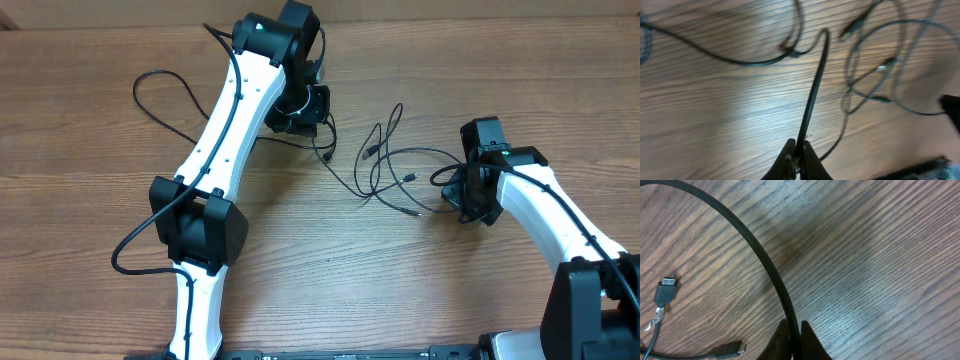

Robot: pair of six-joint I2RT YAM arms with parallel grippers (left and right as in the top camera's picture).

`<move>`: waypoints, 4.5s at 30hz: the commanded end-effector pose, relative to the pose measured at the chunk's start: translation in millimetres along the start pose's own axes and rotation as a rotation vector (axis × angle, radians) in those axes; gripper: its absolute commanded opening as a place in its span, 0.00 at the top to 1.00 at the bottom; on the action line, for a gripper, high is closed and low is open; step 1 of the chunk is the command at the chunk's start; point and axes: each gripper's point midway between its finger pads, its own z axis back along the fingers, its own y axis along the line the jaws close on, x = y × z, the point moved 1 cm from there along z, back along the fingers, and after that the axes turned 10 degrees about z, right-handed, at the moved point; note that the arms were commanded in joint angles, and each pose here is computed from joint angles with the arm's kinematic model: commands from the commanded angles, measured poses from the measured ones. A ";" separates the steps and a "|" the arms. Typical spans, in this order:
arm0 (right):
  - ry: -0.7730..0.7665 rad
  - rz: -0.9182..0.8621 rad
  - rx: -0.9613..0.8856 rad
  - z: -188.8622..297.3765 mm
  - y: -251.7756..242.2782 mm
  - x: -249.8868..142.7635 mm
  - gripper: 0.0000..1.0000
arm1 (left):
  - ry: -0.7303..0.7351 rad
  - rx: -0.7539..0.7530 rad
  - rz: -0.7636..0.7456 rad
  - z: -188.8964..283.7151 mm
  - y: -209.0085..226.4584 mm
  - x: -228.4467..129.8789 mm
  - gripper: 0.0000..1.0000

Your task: Untangle cables

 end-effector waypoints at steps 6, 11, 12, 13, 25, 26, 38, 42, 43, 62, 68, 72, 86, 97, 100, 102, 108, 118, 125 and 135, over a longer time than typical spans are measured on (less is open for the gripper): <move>-0.007 0.002 -0.017 5.8 -5.0 -1.4 0.95 | -0.187 0.199 0.138 55.0 60.7 15.0 0.96; -0.001 0.008 -0.022 5.8 -6.1 -2.7 0.95 | -0.465 0.120 0.210 152.2 78.3 16.9 0.96; -0.001 0.009 -0.022 5.8 -6.0 -2.8 0.95 | -0.539 0.089 0.218 176.6 80.2 15.6 0.96; -0.001 0.009 -0.022 5.8 -6.0 -2.8 0.95 | -0.603 0.064 0.227 197.8 82.8 13.5 0.96; -0.003 0.009 -0.024 5.9 -6.3 -2.4 0.95 | -1.171 0.054 0.706 373.6 245.2 -35.7 0.96; -0.004 0.008 -0.024 5.8 -6.5 -2.3 0.95 | -1.182 0.057 0.757 376.7 258.1 -39.8 0.96; -0.003 0.009 -0.024 5.9 -6.3 -2.4 0.95 | -1.123 0.072 0.929 365.8 302.2 -57.2 0.96; -0.003 0.009 -0.024 5.9 -6.3 -2.4 0.95 | -0.976 0.107 0.965 329.6 316.2 -43.3 0.96; -0.003 0.009 -0.024 5.9 -6.3 -2.4 0.95 | -0.921 0.116 0.979 315.8 321.8 -38.0 0.96; 0.000 0.009 -0.026 5.9 -6.8 -3.2 0.96 | -0.386 0.191 0.782 178.4 335.1 6.5 0.96; 0.003 0.010 -0.028 5.9 -7.4 -4.0 0.96 | -0.091 0.252 0.804 107.0 342.7 -29.1 0.96; 0.003 0.010 -0.028 5.9 -7.3 -3.8 0.96 | 0.111 0.452 0.907 63.1 371.9 -76.2 0.96; 0.003 0.009 -0.028 5.9 -7.4 -3.9 0.96 | -0.063 -0.365 0.379 55.3 236.1 13.6 0.65; 0.003 0.010 -0.028 5.9 -7.3 -3.9 0.96 | 0.098 0.130 -0.236 -15.9 121.3 -18.3 0.30; 0.003 0.009 -0.028 5.9 -7.3 -3.8 0.96 | 0.115 0.201 -0.341 -25.2 96.5 -30.3 0.26; 0.003 0.009 -0.028 5.9 -7.3 -3.8 0.96 | 0.126 0.204 -0.386 -30.2 81.7 -38.0 0.25; 0.003 0.010 -0.028 5.9 -7.3 -3.9 0.96 | 0.227 0.234 -0.458 -53.9 62.0 -74.2 0.19; 0.003 0.009 -0.028 5.9 -7.3 -3.9 0.96 | 0.476 0.254 -0.426 -126.8 85.8 -156.7 0.22; 0.007 0.010 -0.030 5.9 -7.9 -4.8 0.96 | 0.372 0.227 -0.454 -150.5 83.0 -140.6 0.22; 0.005 0.009 -0.029 5.9 -7.7 -4.3 0.96 | 0.331 0.310 -0.475 -137.8 87.2 -125.4 0.42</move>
